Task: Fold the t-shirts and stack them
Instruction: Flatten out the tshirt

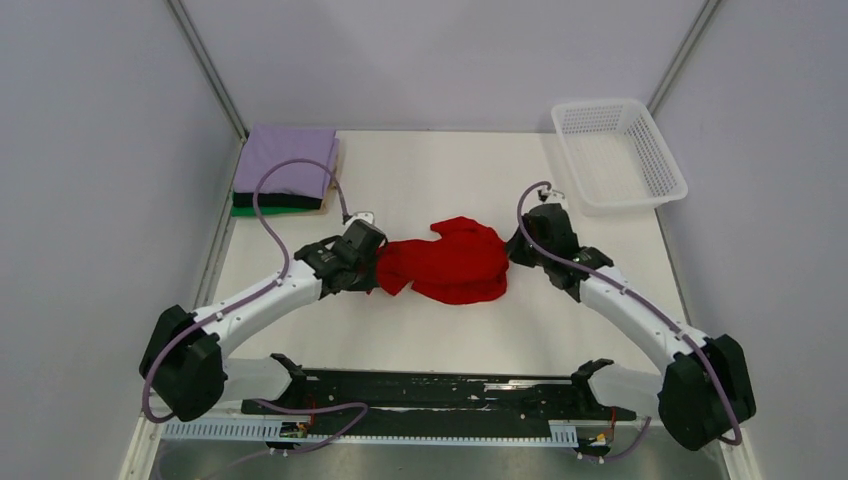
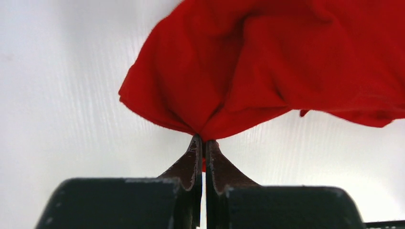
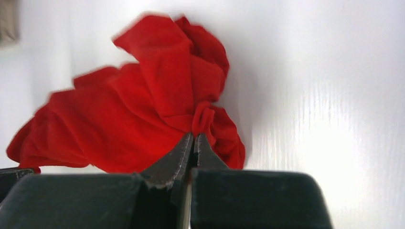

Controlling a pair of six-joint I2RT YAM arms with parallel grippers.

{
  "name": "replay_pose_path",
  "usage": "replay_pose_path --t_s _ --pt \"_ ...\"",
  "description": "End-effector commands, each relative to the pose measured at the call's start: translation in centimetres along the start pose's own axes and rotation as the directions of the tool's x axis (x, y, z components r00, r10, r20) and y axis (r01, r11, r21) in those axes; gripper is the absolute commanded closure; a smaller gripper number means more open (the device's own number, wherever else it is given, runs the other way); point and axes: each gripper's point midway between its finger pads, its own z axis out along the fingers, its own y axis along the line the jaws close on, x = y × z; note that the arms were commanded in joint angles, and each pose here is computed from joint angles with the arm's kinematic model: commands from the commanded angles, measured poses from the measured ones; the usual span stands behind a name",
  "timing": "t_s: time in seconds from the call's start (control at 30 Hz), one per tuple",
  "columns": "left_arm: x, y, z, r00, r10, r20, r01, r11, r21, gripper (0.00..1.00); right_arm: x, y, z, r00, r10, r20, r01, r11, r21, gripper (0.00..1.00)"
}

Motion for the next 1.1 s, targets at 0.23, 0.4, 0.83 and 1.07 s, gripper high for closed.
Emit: replay_pose_path --t_s 0.23,0.4,0.83,1.07 --pt "-17.1 2.0 -18.3 0.789 -0.085 0.609 0.1 0.995 0.009 1.0 -19.6 6.9 -20.3 0.708 0.026 0.706 0.136 0.975 -0.173 1.0" --pt "-20.8 3.7 -28.2 0.613 -0.138 0.778 0.105 0.99 0.092 1.0 -22.7 10.1 -30.0 0.572 0.062 0.818 0.282 0.922 -0.266 1.0" --pt "-18.7 8.1 -38.6 0.372 -0.295 0.88 0.077 0.955 0.287 1.0 -21.2 11.2 -40.1 0.515 0.091 0.852 0.424 0.837 -0.346 1.0" --pt "-18.1 5.9 -28.9 0.54 -0.245 0.806 0.159 0.969 0.188 1.0 -20.6 6.8 -27.1 0.682 -0.032 0.73 0.194 0.971 -0.139 1.0"
